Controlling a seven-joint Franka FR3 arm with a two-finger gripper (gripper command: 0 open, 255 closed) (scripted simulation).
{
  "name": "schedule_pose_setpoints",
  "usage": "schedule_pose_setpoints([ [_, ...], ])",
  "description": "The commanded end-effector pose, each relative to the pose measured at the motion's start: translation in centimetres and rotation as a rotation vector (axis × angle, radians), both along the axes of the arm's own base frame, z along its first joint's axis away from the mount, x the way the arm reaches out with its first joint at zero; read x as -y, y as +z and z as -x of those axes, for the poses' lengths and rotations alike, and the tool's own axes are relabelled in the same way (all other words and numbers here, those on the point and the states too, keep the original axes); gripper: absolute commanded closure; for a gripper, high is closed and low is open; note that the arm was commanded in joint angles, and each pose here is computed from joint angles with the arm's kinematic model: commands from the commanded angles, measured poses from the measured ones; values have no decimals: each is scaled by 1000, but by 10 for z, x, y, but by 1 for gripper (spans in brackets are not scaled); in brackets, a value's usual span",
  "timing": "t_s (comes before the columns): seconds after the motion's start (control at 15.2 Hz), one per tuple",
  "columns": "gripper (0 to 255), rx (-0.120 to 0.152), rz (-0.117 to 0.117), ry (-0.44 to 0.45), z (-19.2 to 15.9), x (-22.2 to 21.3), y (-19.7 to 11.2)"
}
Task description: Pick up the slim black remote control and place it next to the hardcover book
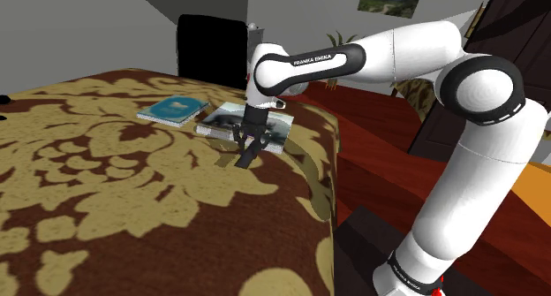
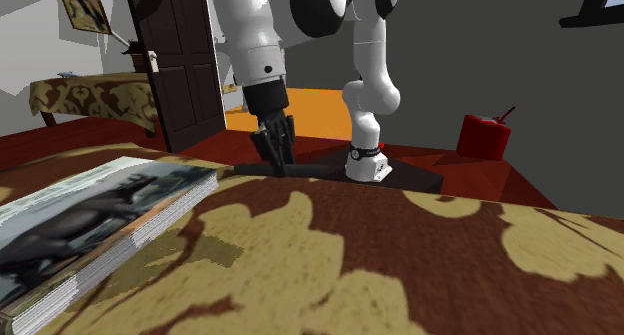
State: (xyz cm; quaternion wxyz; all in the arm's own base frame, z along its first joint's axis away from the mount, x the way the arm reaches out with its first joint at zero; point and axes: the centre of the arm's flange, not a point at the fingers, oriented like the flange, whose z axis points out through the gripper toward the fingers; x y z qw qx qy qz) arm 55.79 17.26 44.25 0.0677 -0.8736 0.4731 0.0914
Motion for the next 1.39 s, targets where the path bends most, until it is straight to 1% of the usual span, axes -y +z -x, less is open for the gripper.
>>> schedule_pose_setpoints([
  [0.0,255,0,0,2,-1,27,-3],
  [1.12,255,0,0,2,-8,251,-3],
  [1.32,255,0,0,2,-8,251,-18],
])
